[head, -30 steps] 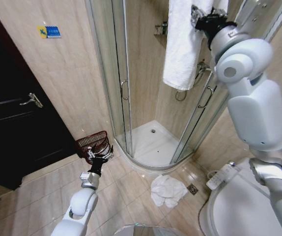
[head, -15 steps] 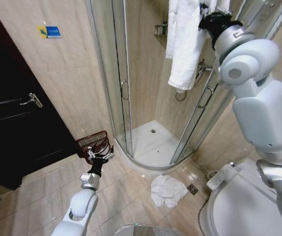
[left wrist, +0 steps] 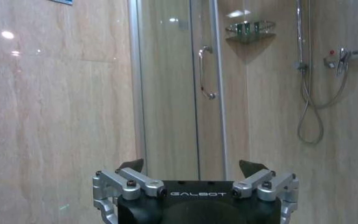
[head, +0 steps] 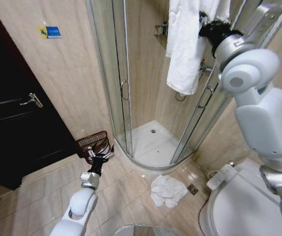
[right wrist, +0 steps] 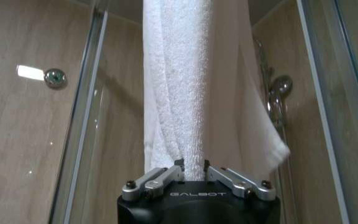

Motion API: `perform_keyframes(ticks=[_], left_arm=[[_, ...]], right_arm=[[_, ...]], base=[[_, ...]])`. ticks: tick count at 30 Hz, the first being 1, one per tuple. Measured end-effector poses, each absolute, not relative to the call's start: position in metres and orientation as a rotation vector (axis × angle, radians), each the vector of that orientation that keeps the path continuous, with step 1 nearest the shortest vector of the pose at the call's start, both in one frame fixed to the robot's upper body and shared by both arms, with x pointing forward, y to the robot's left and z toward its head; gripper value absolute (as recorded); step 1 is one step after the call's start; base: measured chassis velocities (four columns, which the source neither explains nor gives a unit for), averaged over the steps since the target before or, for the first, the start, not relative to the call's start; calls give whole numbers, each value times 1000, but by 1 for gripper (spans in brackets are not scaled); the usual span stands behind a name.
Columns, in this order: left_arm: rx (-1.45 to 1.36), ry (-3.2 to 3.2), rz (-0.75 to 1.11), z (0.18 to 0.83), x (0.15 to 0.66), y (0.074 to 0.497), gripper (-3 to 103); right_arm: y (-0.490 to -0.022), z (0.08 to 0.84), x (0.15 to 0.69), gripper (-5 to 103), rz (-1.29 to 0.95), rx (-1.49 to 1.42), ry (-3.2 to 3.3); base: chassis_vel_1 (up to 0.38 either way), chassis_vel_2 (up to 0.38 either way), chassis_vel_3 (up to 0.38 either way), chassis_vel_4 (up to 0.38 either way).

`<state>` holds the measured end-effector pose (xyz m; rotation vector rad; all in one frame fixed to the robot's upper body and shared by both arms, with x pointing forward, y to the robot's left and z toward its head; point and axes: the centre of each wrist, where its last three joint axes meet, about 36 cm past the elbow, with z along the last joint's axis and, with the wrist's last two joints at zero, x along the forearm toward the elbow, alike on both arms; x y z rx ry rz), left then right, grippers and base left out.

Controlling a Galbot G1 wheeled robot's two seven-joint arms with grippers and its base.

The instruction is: Discard the used towel into the hamper.

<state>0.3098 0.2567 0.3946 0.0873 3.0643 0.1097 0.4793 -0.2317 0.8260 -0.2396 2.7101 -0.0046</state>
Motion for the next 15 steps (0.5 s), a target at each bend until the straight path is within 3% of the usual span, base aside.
perform_keyframes(ticks=[15], left_arm=[[104,3066,103,395,310,255,100]], right_arm=[[-255,768,458,5,1,-252,2811]], base=[[0,0,0,0]])
